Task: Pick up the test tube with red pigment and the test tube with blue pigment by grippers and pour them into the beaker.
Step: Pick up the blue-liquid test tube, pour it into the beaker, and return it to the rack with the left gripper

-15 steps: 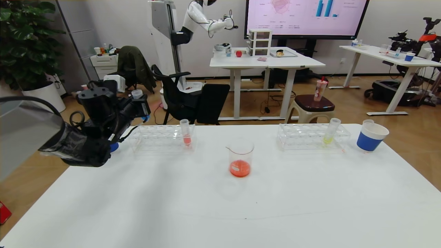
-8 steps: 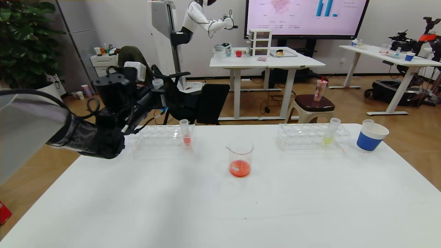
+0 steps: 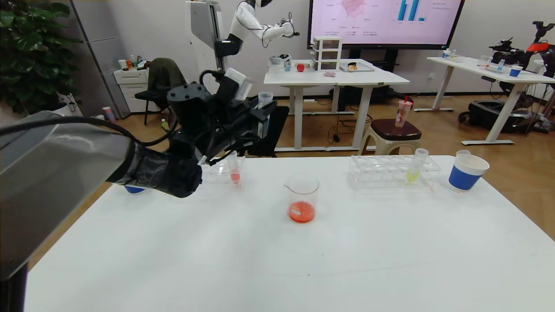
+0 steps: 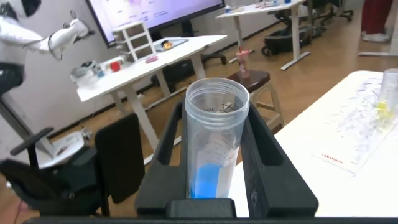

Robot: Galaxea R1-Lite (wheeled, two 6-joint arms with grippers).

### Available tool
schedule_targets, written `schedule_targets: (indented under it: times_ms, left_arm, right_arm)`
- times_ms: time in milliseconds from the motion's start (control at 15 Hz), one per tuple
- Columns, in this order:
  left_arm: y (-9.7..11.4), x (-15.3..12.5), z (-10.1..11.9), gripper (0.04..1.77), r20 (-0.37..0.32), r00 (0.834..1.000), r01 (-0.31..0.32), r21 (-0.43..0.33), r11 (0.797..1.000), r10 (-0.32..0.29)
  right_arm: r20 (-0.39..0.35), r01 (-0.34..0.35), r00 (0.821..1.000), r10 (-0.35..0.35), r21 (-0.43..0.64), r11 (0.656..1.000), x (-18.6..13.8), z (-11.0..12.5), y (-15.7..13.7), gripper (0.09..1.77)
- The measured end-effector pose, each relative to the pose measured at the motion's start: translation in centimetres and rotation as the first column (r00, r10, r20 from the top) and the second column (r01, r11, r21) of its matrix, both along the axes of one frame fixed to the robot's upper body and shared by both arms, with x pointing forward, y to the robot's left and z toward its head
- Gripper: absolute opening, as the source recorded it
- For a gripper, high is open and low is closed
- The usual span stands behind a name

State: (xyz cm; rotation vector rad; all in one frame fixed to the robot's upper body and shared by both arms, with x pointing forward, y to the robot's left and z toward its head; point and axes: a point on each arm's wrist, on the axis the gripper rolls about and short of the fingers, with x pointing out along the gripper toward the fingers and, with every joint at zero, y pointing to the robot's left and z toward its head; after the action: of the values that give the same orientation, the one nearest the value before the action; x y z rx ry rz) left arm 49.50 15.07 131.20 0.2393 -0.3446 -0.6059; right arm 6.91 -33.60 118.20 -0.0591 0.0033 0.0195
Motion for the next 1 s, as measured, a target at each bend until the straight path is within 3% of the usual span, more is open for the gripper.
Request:
schedule_targets:
  times_ms: [133, 267, 400, 600, 867, 1000]
  left_arm:
    - [-2.3, -0.5, -0.8, 0.5, 0.077, 0.993, 0.08, 0.084, 0.993, -0.086]
    - [-3.5, -0.5, -1.6, 0.5, 0.18, 0.969, 0.134, 0.198, 0.971, -0.171]
    - [-4.0, -0.3, -2.7, 0.5, 0.285, 0.922, 0.165, 0.323, 0.932, -0.262]
    - [-4.1, 0.2, -4.2, 0.5, 0.375, 0.857, 0.163, 0.455, 0.876, -0.354]
    - [-3.3, 1.0, -5.4, 0.5, 0.465, 0.763, 0.122, 0.579, 0.806, -0.45]
    - [-2.9, 1.4, -6.1, 0.5, 0.493, 0.726, 0.093, 0.62, 0.779, -0.479]
  right_arm:
    - [0.0, 0.0, 1.0, 0.0, 0.0, 1.0, 0.0, 0.0, 0.0, 1.74]
    - [0.0, 0.0, 1.0, 0.0, 0.0, 1.0, 0.0, 0.0, 0.0, 1.74]
    - [0.0, 0.0, 1.0, 0.0, 0.0, 1.0, 0.0, 0.0, 0.0, 1.74]
    - [0.0, 0.0, 1.0, 0.0, 0.0, 1.0, 0.0, 0.0, 0.0, 1.74]
    - [0.0, 0.0, 1.0, 0.0, 0.0, 1.0, 0.0, 0.0, 0.0, 1.74]
    - [0.0, 0.0, 1.0, 0.0, 0.0, 1.0, 0.0, 0.0, 0.0, 1.74]
